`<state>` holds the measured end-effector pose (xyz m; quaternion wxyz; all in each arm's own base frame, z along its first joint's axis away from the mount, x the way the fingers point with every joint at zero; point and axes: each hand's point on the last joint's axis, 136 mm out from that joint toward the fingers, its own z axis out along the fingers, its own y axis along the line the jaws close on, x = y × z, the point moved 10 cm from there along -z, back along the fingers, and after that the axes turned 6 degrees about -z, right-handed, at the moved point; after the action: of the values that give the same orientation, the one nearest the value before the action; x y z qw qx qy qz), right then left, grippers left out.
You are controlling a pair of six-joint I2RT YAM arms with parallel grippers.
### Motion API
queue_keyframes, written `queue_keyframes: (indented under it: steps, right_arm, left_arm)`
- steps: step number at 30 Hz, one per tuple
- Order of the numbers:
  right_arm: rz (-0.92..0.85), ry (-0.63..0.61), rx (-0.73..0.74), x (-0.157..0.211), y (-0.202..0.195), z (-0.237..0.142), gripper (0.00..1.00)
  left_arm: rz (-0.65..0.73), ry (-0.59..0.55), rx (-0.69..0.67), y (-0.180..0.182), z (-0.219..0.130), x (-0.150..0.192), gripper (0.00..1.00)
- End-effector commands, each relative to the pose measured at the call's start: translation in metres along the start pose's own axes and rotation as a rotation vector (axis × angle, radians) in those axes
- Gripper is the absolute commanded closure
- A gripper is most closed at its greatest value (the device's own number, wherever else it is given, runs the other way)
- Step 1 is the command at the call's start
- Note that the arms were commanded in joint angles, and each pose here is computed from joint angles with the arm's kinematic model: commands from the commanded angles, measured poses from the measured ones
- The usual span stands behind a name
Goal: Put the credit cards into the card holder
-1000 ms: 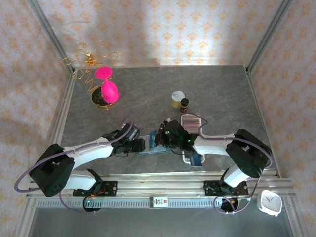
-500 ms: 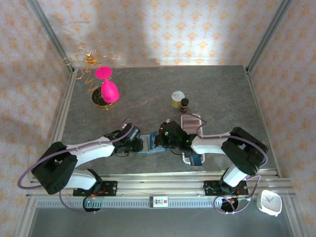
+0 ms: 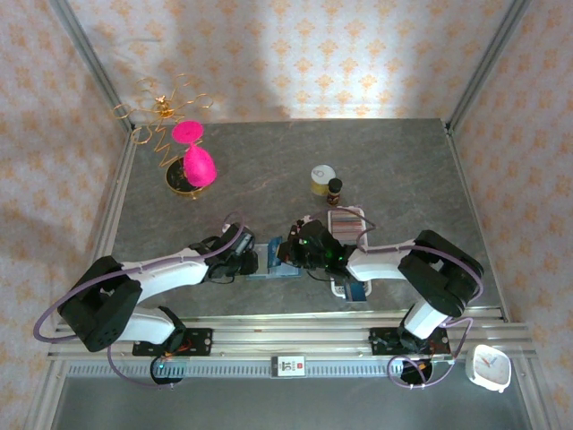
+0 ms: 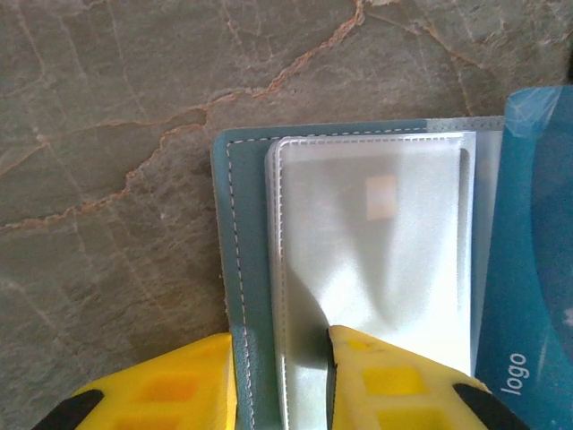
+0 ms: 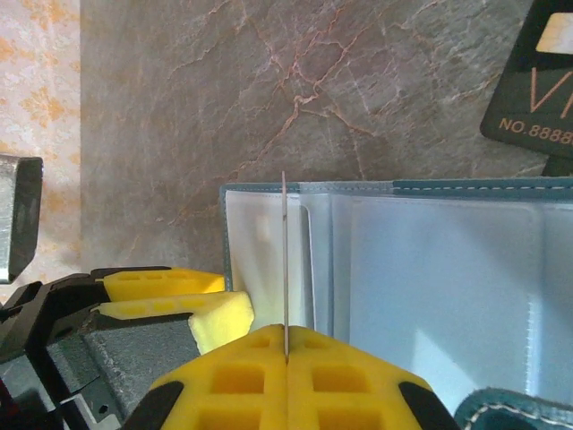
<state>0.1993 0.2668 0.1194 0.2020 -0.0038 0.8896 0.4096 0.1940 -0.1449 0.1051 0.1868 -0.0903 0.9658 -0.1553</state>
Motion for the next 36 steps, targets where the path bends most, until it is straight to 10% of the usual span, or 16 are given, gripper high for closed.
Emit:
queue_keyframes:
  steps: [1,36]
  right_arm:
    - [0.019,-0.013,-0.012,0.001,-0.001,0.002,1.0]
    - [0.069,-0.091,0.061,0.005,-0.018,-0.007,1.0]
  left_arm:
    - [0.022,0.083,-0.038,0.012,0.015,0.019,0.75]
    - [0.028,0.095,-0.044,0.013,0.015,0.021,0.77]
